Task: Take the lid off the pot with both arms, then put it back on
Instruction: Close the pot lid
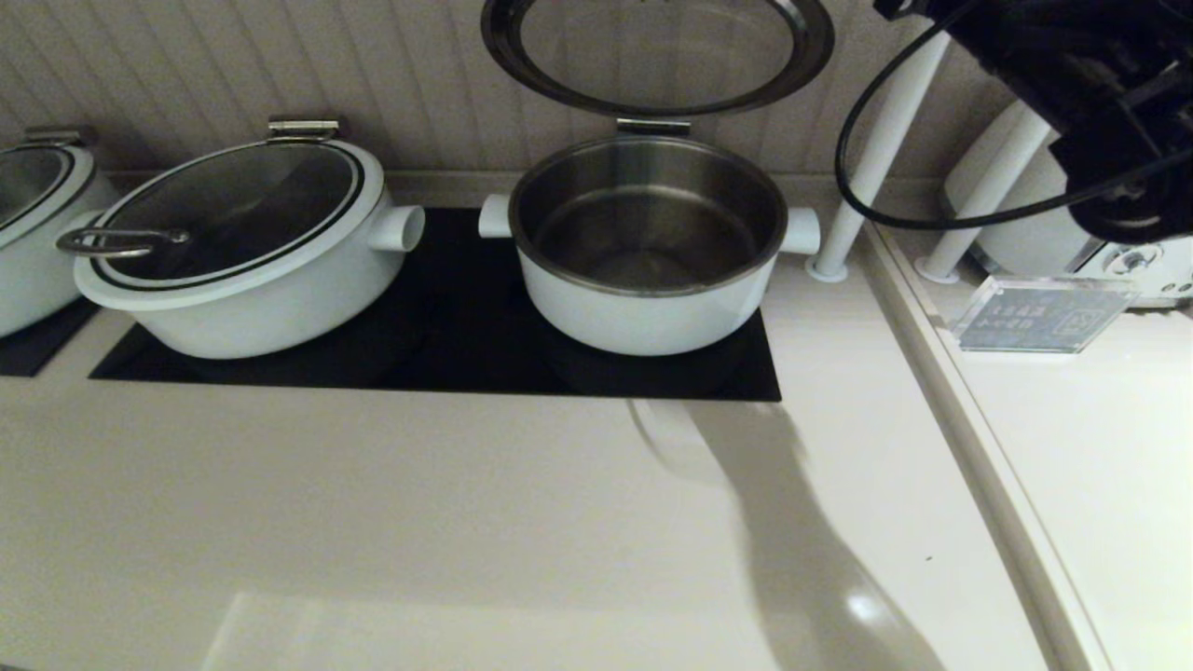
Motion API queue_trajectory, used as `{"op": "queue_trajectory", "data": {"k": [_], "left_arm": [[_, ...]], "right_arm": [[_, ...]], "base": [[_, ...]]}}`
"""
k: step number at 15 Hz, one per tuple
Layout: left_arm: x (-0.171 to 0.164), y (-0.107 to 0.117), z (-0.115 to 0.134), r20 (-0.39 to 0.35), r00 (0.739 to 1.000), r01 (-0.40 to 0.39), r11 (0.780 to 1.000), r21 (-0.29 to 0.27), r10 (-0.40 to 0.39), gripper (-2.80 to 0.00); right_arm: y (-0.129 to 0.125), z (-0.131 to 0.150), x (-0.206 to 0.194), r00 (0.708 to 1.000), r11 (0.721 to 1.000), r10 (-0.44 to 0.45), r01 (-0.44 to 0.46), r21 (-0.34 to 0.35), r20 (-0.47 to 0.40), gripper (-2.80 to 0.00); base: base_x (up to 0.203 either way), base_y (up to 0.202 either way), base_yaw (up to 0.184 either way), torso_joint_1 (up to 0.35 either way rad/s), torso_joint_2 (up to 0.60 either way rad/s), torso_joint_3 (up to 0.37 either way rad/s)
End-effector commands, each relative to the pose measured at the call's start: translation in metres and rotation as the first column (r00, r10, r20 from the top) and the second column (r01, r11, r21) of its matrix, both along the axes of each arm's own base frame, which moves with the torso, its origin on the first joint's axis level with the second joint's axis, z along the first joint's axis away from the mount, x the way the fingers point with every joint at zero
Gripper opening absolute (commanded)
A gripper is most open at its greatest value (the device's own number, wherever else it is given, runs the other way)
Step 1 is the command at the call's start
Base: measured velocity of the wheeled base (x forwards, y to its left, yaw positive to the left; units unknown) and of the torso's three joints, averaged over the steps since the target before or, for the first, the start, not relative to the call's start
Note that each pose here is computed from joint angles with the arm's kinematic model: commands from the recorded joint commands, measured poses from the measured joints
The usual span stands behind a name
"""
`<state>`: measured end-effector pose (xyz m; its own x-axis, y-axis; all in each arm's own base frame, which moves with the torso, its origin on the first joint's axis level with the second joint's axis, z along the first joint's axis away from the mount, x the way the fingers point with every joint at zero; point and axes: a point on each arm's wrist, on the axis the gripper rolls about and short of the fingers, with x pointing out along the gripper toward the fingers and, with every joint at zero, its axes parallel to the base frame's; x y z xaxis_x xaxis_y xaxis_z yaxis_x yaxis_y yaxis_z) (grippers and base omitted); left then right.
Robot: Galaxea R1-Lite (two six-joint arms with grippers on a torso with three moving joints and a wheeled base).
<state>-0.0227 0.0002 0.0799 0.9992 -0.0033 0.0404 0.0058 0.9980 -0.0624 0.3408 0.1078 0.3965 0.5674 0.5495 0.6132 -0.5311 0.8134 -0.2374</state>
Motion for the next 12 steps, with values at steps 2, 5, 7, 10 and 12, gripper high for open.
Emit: {"op": "queue_trajectory", "data": {"k": [2,5,7,10,12], "left_arm": [[0.000,0.000,0.000,0.001,1.000,0.000,1.000,-0.001,0.000,-2.80],[0.000,0.000,0.000,0.001,1.000,0.000,1.000,-0.001,0.000,-2.80],[0.000,0.000,0.000,0.001,1.000,0.000,1.000,-0.001,0.000,-2.80],[0.000,0.000,0.000,0.001,1.000,0.000,1.000,-0.001,0.000,-2.80],[0.000,0.000,0.000,0.001,1.000,0.000,1.000,-0.001,0.000,-2.80]], "right_arm": [[0.006,-0.013,0.021,1.000,1.000,0.002,-0.002,-0.006,-0.013,-2.80],[0.008,-0.015,0.035,1.000,1.000,-0.002,0.002,0.001,0.010,-2.80],[0.008,-0.019,0.043,1.000,1.000,-0.006,0.006,-0.002,0.004,-2.80],[0.010,-0.030,0.052,1.000,1.000,-0.005,0.005,-0.011,-0.018,-2.80],[0.011,-0.037,0.058,0.999,1.000,-0.005,0.004,-0.017,-0.031,-2.80]], "base": [[0.000,0.000,0.000,0.000,0.00,0.000],[0.000,0.000,0.000,0.000,0.00,0.000],[0.000,0.000,0.000,0.000,0.00,0.000],[0.000,0.000,0.000,0.000,0.00,0.000],[0.000,0.000,0.000,0.000,0.00,0.000]]}}
